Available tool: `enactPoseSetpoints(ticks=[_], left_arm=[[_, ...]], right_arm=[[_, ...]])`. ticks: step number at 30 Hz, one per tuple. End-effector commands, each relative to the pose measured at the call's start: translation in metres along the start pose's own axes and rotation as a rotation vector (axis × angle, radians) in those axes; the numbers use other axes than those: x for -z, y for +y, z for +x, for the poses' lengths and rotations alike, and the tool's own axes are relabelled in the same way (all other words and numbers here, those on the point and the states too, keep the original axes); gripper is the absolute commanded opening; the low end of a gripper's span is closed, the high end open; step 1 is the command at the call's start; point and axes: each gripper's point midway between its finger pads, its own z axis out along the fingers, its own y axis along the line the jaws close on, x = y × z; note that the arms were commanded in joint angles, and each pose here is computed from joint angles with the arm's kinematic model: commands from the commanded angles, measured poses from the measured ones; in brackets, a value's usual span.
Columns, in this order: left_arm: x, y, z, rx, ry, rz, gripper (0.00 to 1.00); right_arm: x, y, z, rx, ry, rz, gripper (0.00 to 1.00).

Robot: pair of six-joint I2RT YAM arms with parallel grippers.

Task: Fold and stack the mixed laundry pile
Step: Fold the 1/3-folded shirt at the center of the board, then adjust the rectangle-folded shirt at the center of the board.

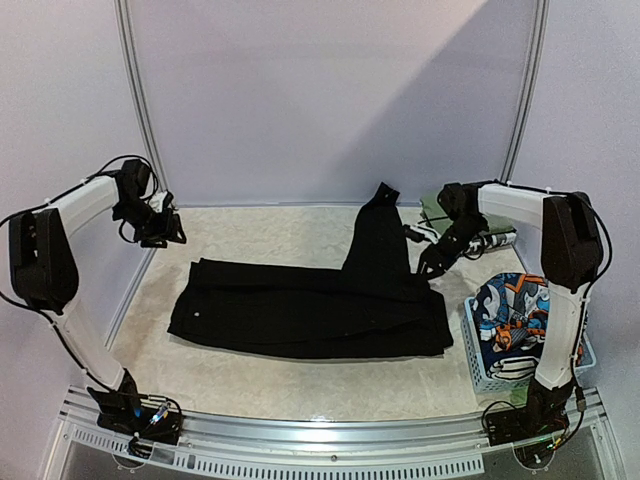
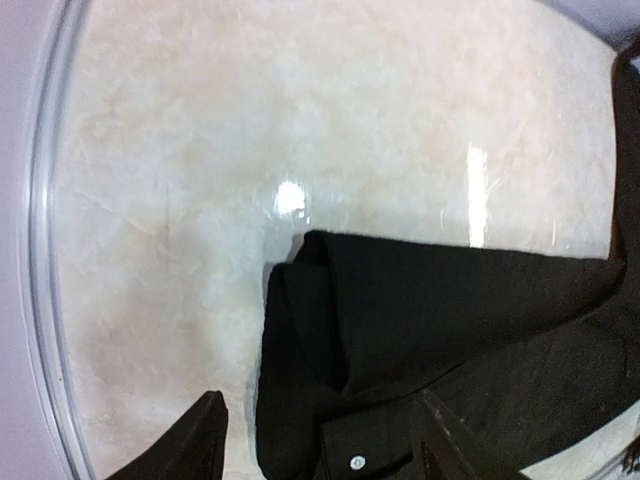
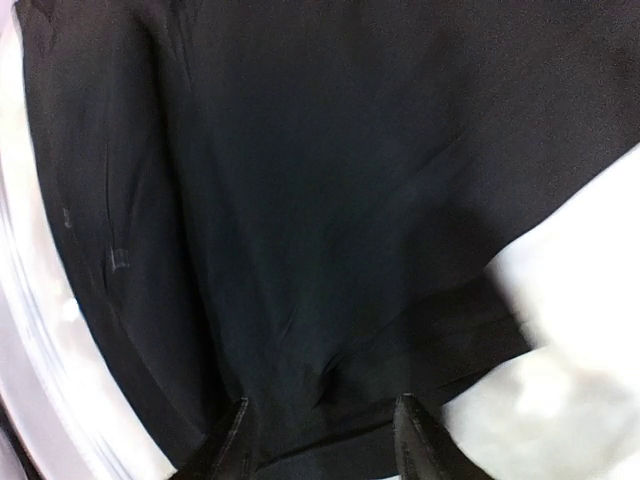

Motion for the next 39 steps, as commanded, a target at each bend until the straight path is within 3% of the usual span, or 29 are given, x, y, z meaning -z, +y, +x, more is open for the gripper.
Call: enactPoseSetpoints(ticks=[1,4,6,9,13,19,24,32,39], left_arm=[[0.025,-0.02,-0.047,-0.095,-0.219,-0.092,0.7],[0.035,-0.031,-0.065,-0.099,-0.353,-0.171,0.87],[0.038,-0.044,-0.071,-0.083,-0.412,-0.175,0.93],[0.032,-0.071,-0.073,-0.098,-0.44,-0.132,0.93],[0.011,-0.113,-0.065,-0.133,-0.405,-0.047,0.94],[-0.008,-0.174,-0.045,-0.173,-0.373,0.076,0.94],[-0.014,-0.203,-0.028,-0.208,-0.348,0.113,0.93],[-0.006,-0.241,0.001,-0.255,-0.312,0.204,0.91],[0.016,-0.257,0.016,-0.281,-0.302,0.235,0.89]], right_arm=[[0.043,-0.024,-0.058,-0.06,-0.211,0.11,0.53],[0.056,-0.056,-0.085,-0.17,-0.308,0.169,0.58],[0.062,-0.072,-0.101,-0.22,-0.35,0.181,0.59],[0.06,-0.099,-0.126,-0.231,-0.387,0.222,0.6],[0.051,-0.127,-0.151,-0.258,-0.427,0.247,0.71],[0.009,-0.154,-0.154,-0.406,-0.427,0.206,0.85],[-0.011,-0.172,-0.154,-0.53,-0.449,0.203,0.88],[-0.042,-0.189,-0.165,-0.606,-0.502,0.126,0.79],[-0.072,-0.188,-0.173,-0.68,-0.529,-0.023,0.6]])
